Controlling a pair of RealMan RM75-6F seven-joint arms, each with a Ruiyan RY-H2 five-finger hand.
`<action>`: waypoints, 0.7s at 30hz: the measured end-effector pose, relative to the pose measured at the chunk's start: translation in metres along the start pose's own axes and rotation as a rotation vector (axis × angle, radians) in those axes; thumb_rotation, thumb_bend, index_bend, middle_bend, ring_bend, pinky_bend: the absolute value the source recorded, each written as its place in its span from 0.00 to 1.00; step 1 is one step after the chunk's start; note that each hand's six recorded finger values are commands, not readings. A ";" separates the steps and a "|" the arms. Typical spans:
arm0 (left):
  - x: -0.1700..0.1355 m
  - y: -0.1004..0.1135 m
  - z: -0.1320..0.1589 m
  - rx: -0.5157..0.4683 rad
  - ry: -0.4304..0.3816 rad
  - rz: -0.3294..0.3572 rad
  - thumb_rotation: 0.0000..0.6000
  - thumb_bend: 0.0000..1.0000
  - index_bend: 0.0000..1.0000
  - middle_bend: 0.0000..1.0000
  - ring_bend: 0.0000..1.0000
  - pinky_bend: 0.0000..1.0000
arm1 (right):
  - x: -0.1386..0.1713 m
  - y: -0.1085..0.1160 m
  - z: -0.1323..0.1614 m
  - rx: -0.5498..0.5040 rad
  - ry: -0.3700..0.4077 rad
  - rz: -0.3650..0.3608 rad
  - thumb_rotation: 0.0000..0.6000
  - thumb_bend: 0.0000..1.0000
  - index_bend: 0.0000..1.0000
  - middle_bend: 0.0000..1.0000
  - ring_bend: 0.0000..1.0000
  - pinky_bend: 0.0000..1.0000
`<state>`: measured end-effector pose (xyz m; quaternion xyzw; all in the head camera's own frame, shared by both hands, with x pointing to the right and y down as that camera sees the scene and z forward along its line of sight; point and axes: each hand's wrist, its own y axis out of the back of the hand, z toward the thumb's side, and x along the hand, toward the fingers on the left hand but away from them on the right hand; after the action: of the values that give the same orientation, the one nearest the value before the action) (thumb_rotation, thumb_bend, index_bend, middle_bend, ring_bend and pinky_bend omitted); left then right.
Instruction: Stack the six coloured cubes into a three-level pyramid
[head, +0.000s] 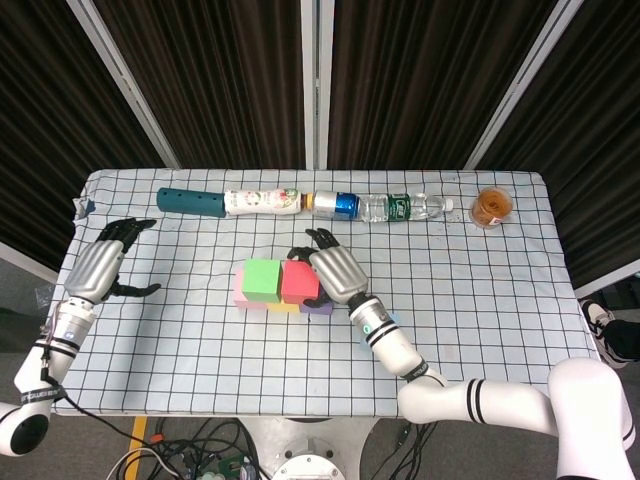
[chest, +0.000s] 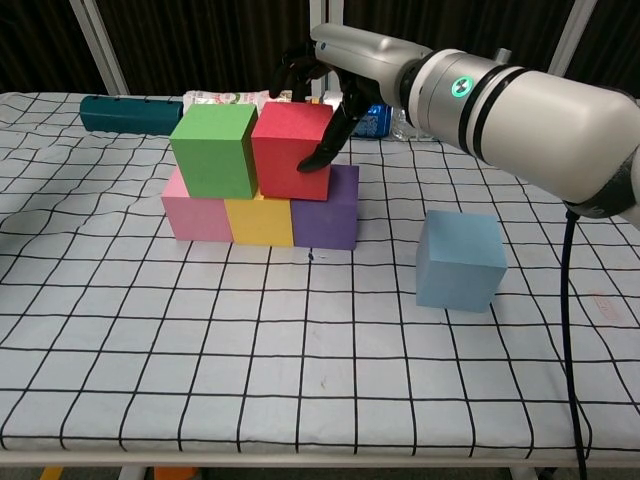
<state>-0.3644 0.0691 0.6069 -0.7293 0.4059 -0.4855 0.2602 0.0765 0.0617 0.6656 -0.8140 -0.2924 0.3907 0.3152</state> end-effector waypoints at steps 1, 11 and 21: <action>0.000 0.000 0.000 0.000 0.000 -0.001 1.00 0.11 0.13 0.13 0.06 0.06 | 0.000 0.000 0.000 -0.001 0.000 0.001 1.00 0.05 0.29 0.39 0.04 0.00; 0.000 0.000 -0.002 -0.003 0.003 -0.002 1.00 0.11 0.13 0.13 0.06 0.06 | -0.003 -0.002 0.003 0.003 0.005 0.008 1.00 0.05 0.29 0.38 0.04 0.00; 0.000 0.000 -0.004 -0.004 0.006 -0.004 1.00 0.11 0.13 0.13 0.06 0.06 | -0.007 -0.003 0.003 0.011 0.007 0.015 1.00 0.05 0.29 0.38 0.04 0.00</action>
<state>-0.3682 0.0693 0.6087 -0.7291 0.4063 -0.4874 0.2566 0.0703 0.0593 0.6693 -0.8157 -0.2831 0.3918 0.3178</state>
